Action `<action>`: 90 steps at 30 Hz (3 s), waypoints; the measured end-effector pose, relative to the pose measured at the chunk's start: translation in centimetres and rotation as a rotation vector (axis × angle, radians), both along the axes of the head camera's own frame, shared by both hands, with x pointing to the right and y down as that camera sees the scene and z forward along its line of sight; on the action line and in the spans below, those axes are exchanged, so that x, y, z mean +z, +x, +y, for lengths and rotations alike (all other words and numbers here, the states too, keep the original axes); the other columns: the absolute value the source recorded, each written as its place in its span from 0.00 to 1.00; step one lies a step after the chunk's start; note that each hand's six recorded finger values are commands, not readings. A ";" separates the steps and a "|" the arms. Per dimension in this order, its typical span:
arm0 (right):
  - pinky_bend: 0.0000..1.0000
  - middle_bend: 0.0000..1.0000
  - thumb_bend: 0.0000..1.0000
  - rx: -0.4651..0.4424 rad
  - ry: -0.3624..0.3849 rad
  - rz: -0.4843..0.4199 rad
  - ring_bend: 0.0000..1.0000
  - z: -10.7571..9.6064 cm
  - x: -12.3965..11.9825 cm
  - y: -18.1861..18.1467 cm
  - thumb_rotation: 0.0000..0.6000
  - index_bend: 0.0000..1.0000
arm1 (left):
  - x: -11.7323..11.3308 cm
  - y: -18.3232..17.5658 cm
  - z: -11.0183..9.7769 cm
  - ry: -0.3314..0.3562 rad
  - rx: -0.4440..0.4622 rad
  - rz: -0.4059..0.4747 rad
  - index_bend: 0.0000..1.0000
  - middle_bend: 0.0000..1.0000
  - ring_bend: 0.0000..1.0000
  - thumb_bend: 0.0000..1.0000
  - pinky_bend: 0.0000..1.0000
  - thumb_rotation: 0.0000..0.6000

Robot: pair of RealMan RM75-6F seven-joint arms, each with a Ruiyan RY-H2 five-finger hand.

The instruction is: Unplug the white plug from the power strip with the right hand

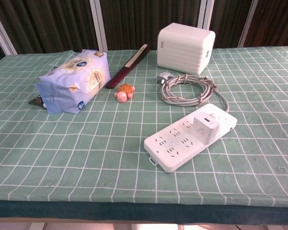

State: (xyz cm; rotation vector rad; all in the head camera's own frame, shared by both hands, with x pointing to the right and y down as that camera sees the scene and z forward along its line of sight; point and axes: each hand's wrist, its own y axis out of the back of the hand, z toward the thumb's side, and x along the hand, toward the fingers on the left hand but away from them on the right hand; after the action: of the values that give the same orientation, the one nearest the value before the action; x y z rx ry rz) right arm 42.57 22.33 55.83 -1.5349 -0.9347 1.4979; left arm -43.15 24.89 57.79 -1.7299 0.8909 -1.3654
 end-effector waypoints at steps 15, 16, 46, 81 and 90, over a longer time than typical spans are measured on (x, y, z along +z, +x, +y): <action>0.00 0.00 0.10 -0.184 -0.040 -0.070 0.00 0.2 1.4 -4.5 1.00 0.00 | 4.5 10.5 0.2 -0.139 0.315 0.251 0.00 0.05 0.03 0.72 0.07 1.00; 0.00 0.00 0.10 -0.214 -0.046 -0.075 0.00 0.1 1.7 -5.3 1.00 0.00 | 4.9 11.6 0.1 -0.147 0.338 0.265 0.00 0.05 0.04 0.75 0.09 1.00; 0.00 0.00 0.10 -0.474 -0.095 -0.188 0.00 -6.2 8.1 -14.8 1.00 0.00 | 12.0 28.8 2.3 -0.235 0.492 0.359 0.00 0.05 0.03 0.88 0.13 1.00; 0.14 0.27 0.12 -0.612 -0.178 -0.198 0.07 -5.0 13.5 -19.9 1.00 0.22 | 14.7 32.7 4.1 -0.234 0.547 0.318 0.00 0.02 0.00 0.89 0.07 1.00; 0.22 0.33 0.16 -0.624 -0.166 -0.216 0.13 -4.6 14.4 -21.5 1.00 0.32 | 14.8 32.6 4.1 -0.241 0.546 0.305 0.00 0.02 0.00 0.89 0.07 1.00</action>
State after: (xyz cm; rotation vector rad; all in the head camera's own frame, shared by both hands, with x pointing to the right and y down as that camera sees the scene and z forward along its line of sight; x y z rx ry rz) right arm 21.09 17.75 70.19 -1.9108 -0.3815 0.9896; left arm -10.56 28.96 72.57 -2.2003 0.3606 -0.8842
